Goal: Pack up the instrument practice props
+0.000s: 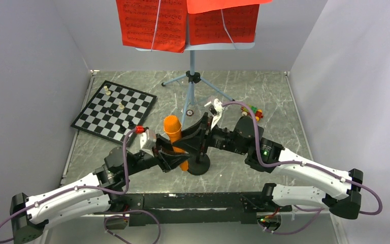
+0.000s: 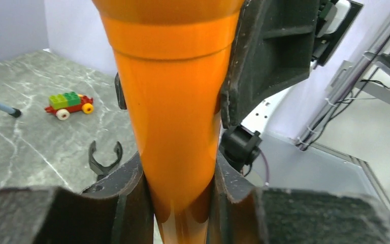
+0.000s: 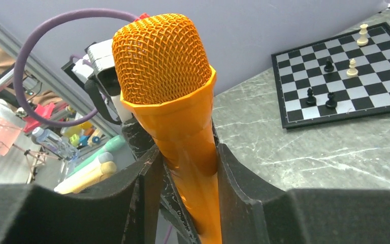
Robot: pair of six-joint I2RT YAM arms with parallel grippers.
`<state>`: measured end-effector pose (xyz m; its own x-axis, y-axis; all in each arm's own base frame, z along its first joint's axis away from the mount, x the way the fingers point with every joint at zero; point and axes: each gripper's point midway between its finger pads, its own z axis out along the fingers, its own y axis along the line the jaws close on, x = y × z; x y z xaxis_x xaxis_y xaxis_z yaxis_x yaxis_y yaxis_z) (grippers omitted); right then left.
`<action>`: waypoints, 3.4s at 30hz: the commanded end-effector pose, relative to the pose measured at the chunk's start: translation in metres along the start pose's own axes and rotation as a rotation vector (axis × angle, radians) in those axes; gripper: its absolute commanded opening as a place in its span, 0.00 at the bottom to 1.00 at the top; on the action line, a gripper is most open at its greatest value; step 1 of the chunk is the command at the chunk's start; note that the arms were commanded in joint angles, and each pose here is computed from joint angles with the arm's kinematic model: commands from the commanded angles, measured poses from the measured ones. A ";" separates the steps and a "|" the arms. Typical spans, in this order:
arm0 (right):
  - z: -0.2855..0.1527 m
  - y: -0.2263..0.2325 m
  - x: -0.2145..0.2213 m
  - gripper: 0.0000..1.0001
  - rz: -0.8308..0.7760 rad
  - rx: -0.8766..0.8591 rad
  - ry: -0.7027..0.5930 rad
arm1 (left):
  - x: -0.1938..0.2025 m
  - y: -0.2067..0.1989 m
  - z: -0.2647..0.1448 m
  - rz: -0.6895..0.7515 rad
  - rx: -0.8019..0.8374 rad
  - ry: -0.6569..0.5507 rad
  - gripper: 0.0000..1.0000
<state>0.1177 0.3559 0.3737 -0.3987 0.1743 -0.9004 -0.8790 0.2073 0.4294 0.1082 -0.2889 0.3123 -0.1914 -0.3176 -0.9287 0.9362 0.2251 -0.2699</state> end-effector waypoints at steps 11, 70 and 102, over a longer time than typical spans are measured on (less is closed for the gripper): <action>-0.025 -0.049 -0.008 1.00 -0.016 0.295 0.003 | 0.018 0.134 -0.116 -0.071 -0.918 0.129 0.00; -0.076 -0.064 0.001 1.00 -0.175 0.380 0.039 | 0.088 0.249 -0.295 -0.774 -1.748 -0.178 0.98; -0.167 -0.129 0.001 0.99 -0.013 0.825 -0.091 | 0.117 0.089 0.001 0.260 -0.266 0.241 0.84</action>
<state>0.1865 0.1780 0.3050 -0.3381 0.2167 -0.9158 -0.4285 0.8310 0.3548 0.1681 -0.2994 0.1515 -0.1632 0.1096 -0.9805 0.8399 0.5368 -0.0798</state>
